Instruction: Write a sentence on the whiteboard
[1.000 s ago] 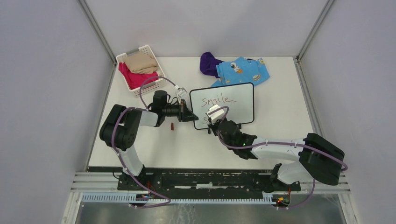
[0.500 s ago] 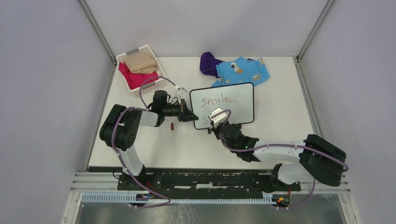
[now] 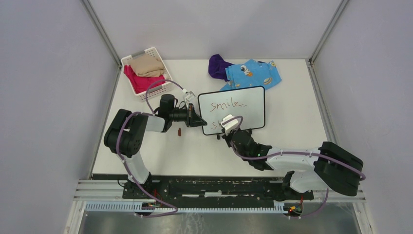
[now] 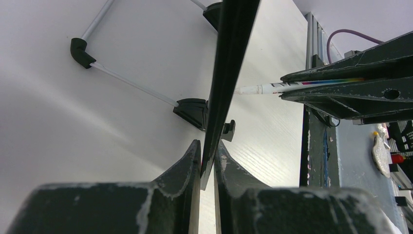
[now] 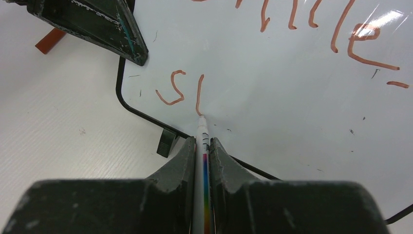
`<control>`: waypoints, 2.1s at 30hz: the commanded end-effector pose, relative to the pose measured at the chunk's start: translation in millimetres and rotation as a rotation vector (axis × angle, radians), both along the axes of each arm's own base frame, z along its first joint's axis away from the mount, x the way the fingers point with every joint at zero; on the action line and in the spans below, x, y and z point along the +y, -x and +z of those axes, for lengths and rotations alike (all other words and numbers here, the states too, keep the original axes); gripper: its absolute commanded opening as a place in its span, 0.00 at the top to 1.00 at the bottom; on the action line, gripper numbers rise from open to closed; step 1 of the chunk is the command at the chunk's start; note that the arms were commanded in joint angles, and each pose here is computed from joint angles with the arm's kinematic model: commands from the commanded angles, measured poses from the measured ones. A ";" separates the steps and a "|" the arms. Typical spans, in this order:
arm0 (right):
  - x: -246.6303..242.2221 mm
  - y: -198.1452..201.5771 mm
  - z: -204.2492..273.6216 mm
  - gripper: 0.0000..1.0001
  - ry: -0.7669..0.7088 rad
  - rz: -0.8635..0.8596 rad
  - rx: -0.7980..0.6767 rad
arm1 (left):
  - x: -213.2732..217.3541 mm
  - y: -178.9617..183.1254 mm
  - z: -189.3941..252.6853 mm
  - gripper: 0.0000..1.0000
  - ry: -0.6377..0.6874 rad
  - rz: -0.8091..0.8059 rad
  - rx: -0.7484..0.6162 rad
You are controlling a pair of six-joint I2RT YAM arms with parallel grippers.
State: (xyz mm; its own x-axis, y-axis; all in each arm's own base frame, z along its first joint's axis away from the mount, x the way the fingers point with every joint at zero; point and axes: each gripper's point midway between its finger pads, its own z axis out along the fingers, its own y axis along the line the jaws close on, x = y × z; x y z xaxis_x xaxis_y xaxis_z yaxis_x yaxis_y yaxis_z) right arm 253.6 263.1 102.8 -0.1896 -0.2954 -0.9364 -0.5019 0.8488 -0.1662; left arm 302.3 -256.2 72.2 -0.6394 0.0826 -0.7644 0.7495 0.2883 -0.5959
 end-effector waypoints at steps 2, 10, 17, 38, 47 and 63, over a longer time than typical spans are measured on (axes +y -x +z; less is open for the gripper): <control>-11.7 -5.7 11.6 1.00 -0.016 -0.047 -0.028 | 6.0 -13.2 -19.1 0.98 -0.088 0.071 -0.026; 7.3 -2.9 38.2 1.00 -0.102 0.035 -0.064 | 6.0 -12.9 -19.8 0.98 -0.089 0.070 -0.026; 21.1 -8.2 47.9 1.00 -0.117 0.054 -0.073 | 6.4 -13.2 -20.2 0.98 -0.093 0.070 -0.024; 17.8 -23.9 33.3 1.00 -0.096 -0.029 -0.042 | 6.6 -13.5 -20.4 0.98 -0.097 0.069 -0.025; -0.5 -24.1 30.2 1.00 -0.088 -0.074 -0.048 | 6.7 -13.6 -21.3 0.98 -0.099 0.069 -0.023; -12.1 -13.8 40.8 1.00 -0.157 -0.038 -0.067 | 6.3 -12.8 -22.1 0.98 -0.099 0.068 -0.019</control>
